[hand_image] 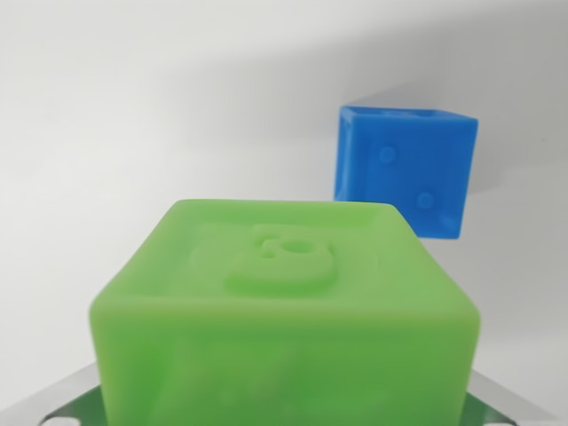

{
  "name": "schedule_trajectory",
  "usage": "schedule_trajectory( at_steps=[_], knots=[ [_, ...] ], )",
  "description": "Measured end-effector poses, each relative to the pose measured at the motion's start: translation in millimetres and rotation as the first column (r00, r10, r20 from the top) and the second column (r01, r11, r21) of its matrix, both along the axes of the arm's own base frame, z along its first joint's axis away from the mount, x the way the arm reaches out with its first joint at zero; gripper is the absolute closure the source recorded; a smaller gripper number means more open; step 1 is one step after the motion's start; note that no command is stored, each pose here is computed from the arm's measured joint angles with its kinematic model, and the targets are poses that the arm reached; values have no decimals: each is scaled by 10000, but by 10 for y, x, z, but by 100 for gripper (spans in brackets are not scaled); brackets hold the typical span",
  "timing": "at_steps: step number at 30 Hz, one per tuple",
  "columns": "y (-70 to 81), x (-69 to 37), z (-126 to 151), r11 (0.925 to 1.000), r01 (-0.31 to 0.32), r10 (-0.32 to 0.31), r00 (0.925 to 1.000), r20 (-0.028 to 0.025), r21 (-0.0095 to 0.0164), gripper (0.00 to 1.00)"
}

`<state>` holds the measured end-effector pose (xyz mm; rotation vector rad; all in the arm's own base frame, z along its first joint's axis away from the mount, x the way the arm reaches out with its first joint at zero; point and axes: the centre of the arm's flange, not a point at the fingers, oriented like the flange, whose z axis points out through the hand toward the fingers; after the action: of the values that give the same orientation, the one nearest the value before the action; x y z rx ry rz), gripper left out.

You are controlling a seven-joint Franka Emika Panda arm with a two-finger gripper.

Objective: Stack cube

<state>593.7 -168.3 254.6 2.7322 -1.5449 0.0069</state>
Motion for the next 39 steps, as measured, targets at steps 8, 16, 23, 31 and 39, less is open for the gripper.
schedule_trajectory(
  at_steps=[8, 16, 23, 31, 39],
  knots=[
    [-146, 23, -3, 9997, 228, -228, 9997, 1, -5, 100],
    [-293, 48, 1, 9989, 469, -469, 9989, 0, 0, 100],
    [-421, 66, 1, 9977, 675, -675, 9977, -8, -1, 100],
    [-537, 79, -36, 9962, 870, -870, 9962, -27, 8, 100],
    [-535, 78, -328, 9962, 872, -872, 9961, -97, 11, 100]
  ],
)
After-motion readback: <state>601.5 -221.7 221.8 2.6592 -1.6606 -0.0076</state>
